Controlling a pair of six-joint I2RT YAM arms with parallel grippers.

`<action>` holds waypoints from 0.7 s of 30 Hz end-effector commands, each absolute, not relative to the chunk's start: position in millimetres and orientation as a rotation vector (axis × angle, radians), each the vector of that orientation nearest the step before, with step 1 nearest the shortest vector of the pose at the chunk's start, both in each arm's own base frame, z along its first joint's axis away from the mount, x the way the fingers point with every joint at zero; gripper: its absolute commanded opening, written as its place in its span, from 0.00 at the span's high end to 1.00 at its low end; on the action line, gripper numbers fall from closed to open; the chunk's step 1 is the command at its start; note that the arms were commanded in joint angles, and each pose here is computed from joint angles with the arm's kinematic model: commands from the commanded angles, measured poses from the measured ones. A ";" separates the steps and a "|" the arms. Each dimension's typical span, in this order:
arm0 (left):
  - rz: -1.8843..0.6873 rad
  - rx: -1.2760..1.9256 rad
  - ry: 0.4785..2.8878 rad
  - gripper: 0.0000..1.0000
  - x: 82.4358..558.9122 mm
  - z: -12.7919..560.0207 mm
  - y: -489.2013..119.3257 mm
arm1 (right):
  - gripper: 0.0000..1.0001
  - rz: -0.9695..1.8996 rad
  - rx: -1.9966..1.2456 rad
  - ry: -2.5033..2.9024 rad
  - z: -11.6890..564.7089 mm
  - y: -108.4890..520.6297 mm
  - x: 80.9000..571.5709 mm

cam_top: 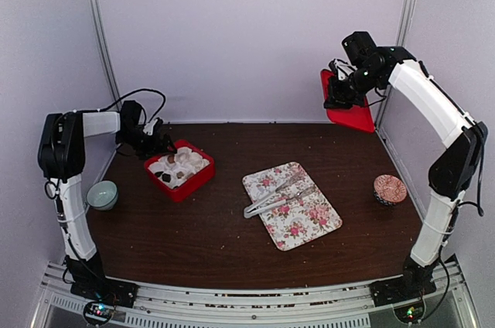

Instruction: Pack the chocolate

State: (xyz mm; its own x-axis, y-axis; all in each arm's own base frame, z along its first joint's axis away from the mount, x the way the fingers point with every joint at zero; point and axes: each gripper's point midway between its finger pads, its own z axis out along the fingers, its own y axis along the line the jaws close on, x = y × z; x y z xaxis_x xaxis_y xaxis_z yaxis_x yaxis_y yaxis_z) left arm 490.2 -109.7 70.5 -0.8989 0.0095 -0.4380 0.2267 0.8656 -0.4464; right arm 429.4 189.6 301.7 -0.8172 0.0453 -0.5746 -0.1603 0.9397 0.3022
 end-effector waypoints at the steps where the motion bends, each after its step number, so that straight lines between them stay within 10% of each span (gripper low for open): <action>1: -0.772 0.230 2.485 0.02 469.2 109.7 -135.3 | 1.00 0.540 -0.085 2.385 335.9 193.1 424.8; 12: -0.949 0.371 2.513 0.02 358.1 94.2 -210.2 | 1.00 0.791 -0.111 2.286 365.3 219.0 415.2; 21: -0.790 0.370 2.326 0.02 372.3 188.5 -196.6 | 1.00 1.388 -0.092 1.967 425.4 279.3 397.0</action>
